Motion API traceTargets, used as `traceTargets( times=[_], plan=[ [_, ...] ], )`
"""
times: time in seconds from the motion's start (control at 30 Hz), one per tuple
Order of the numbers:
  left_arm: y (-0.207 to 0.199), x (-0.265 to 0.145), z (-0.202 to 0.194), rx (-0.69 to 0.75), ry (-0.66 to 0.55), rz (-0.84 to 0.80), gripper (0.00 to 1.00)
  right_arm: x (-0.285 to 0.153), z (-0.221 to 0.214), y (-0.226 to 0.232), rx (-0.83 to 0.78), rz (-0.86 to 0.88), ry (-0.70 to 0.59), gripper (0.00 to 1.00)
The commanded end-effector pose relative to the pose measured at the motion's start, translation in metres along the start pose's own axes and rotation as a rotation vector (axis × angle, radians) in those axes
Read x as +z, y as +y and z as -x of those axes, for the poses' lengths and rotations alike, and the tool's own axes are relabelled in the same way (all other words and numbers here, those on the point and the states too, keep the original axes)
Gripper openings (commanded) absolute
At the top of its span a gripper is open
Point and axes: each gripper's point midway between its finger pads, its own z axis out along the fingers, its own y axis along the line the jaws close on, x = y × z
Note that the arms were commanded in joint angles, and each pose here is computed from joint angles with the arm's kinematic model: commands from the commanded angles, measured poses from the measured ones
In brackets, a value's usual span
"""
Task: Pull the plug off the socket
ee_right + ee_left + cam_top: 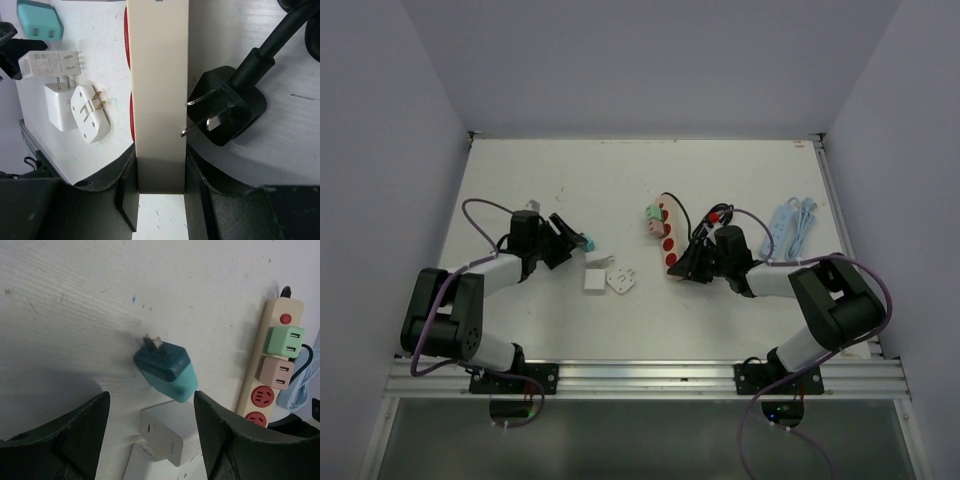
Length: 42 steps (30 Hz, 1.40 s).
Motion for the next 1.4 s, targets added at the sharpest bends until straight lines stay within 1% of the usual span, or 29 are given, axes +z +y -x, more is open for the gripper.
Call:
traceTargets(
  times=[0.0,0.03,0.2,0.3,0.33,0.43,0.47,0.53,0.6,0.63,0.67,0.7,0.77,0.8,0.93,1.03,1.07,1.1,1.13,1.17,1.2,1.37],
  plan=[
    [0.001,0.000,0.007,-0.002,-0.041,-0.029,0.72,-0.025,-0.070,-0.085,0.073,-0.335,0.204,0.00],
    [0.004,-0.002,0.008,-0.005,-0.047,-0.023,0.75,-0.025,-0.070,-0.084,0.073,-0.334,0.203,0.00],
    [0.012,-0.012,0.009,0.007,-0.065,0.007,0.75,-0.027,-0.072,-0.084,0.073,-0.334,0.207,0.00],
    [0.007,-0.021,0.013,0.020,-0.086,-0.008,0.76,-0.027,-0.072,-0.083,0.068,-0.331,0.210,0.00],
    [0.004,-0.024,0.014,0.026,-0.090,-0.017,0.79,-0.027,-0.073,-0.083,0.068,-0.332,0.215,0.00],
    [-0.009,-0.038,0.017,0.046,-0.096,-0.041,0.87,-0.028,-0.076,-0.082,0.064,-0.329,0.229,0.00],
    [-0.021,-0.047,0.023,0.059,-0.118,-0.070,0.90,-0.027,-0.077,-0.080,0.057,-0.325,0.233,0.00],
    [-0.030,-0.055,0.020,0.060,-0.106,-0.092,0.91,-0.027,-0.079,-0.078,0.049,-0.323,0.240,0.00],
    [-0.050,-0.065,0.021,0.084,-0.121,-0.126,0.92,-0.027,-0.080,-0.074,0.042,-0.310,0.248,0.00],
    [-0.049,-0.066,0.012,0.086,-0.095,-0.106,0.93,-0.026,-0.081,-0.073,0.039,-0.306,0.253,0.00],
    [-0.063,-0.070,0.014,0.099,-0.106,-0.125,0.93,-0.026,-0.082,-0.072,0.038,-0.302,0.258,0.00],
    [-0.074,-0.070,0.003,0.128,-0.094,-0.131,0.93,-0.026,-0.084,-0.071,0.036,-0.294,0.267,0.00],
    [-0.087,-0.069,-0.008,0.138,-0.067,-0.146,0.93,-0.027,-0.085,-0.069,0.027,-0.286,0.275,0.00],
    [-0.101,-0.070,-0.015,0.157,-0.052,-0.175,0.93,-0.027,-0.085,-0.067,0.025,-0.281,0.279,0.00],
    [-0.127,-0.062,-0.031,0.162,-0.013,-0.227,0.92,-0.033,-0.093,-0.065,0.012,-0.274,0.326,0.00],
    [-0.135,-0.043,-0.054,0.168,0.049,-0.209,0.90,-0.038,-0.098,-0.062,0.001,-0.258,0.339,0.00],
    [-0.144,-0.040,-0.055,0.177,0.046,-0.213,0.90,-0.039,-0.099,-0.062,0.001,-0.253,0.343,0.00],
    [-0.150,-0.038,-0.066,0.190,0.069,-0.219,0.90,-0.040,-0.100,-0.062,0.000,-0.251,0.346,0.00],
    [-0.148,-0.028,-0.073,0.188,0.091,-0.196,0.90,-0.042,-0.103,-0.063,0.000,-0.251,0.351,0.00],
    [-0.165,-0.027,-0.071,0.193,0.078,-0.235,0.89,-0.043,-0.104,-0.063,-0.001,-0.245,0.354,0.00],
    [-0.170,-0.023,-0.077,0.202,0.082,-0.238,0.88,-0.044,-0.104,-0.062,-0.002,-0.241,0.353,0.00],
    [-0.184,0.006,-0.085,0.209,0.095,-0.209,0.84,-0.046,-0.107,-0.060,-0.006,-0.221,0.354,0.00]
  ],
)
